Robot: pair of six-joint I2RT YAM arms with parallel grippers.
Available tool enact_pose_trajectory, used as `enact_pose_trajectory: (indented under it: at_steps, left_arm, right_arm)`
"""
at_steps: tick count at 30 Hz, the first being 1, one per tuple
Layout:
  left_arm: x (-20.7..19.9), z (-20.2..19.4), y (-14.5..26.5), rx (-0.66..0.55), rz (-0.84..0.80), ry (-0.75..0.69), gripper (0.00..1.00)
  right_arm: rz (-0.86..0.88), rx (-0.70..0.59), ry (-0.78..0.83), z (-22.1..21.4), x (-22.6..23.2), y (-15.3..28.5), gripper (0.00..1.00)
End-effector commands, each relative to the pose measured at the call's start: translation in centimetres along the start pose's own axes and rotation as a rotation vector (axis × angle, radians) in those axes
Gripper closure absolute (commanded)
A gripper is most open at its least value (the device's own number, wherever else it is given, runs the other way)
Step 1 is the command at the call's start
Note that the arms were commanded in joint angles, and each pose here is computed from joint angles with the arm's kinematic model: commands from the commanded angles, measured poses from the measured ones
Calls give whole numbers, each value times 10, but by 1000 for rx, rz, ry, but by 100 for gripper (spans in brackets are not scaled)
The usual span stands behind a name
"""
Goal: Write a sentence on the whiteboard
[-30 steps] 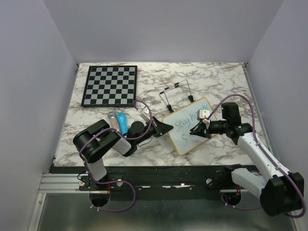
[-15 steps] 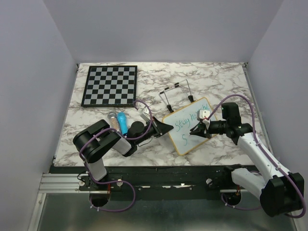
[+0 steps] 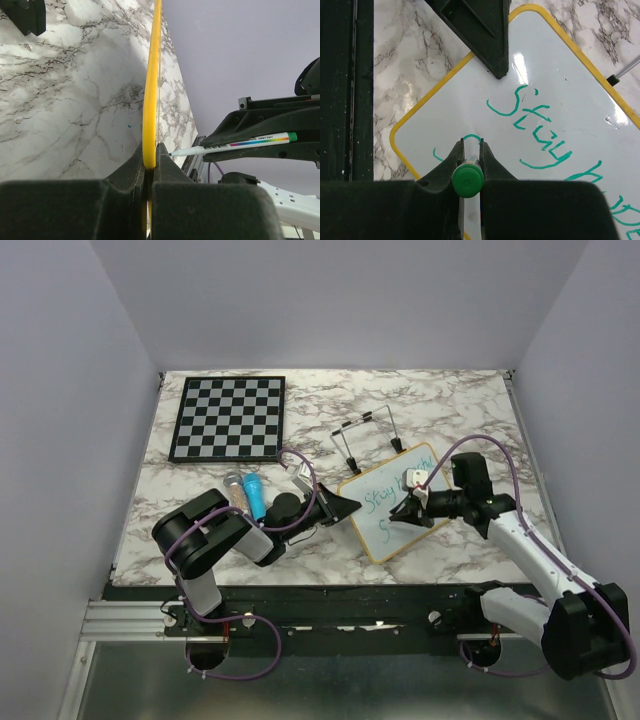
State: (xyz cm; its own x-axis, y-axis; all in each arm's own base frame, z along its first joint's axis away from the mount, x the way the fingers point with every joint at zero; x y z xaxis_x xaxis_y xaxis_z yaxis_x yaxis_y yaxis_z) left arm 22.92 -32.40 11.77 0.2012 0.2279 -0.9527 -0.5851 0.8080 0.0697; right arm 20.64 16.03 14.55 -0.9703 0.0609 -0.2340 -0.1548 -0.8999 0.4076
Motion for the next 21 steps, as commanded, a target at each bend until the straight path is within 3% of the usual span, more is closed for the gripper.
enact_pose_trajectory:
  at_steps: [1,21]
  left_arm:
    - [-25,8,-4,-43,-101,-17,100]
    - [-26,7,-4,-41,-106,-21,100]
  right_arm:
    - [-11,17,3,-7,-3,-4,99]
    - [69,73,-1,-23,14,-6,99]
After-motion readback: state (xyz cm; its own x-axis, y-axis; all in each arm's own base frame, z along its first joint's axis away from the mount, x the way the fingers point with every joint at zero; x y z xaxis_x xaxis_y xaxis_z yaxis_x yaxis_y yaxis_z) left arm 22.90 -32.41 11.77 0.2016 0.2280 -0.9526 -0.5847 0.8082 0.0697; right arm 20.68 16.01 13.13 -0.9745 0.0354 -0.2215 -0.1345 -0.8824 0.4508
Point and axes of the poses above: each gripper's point midway between its finger pads, its own y axis back along the fingers, its own x axis along the line the jaws close on, z = x × y, the point moved 3 cm from there along y, back along the fingers, and after that the axes turned 8 degrees about y, right-handed, at the moved point
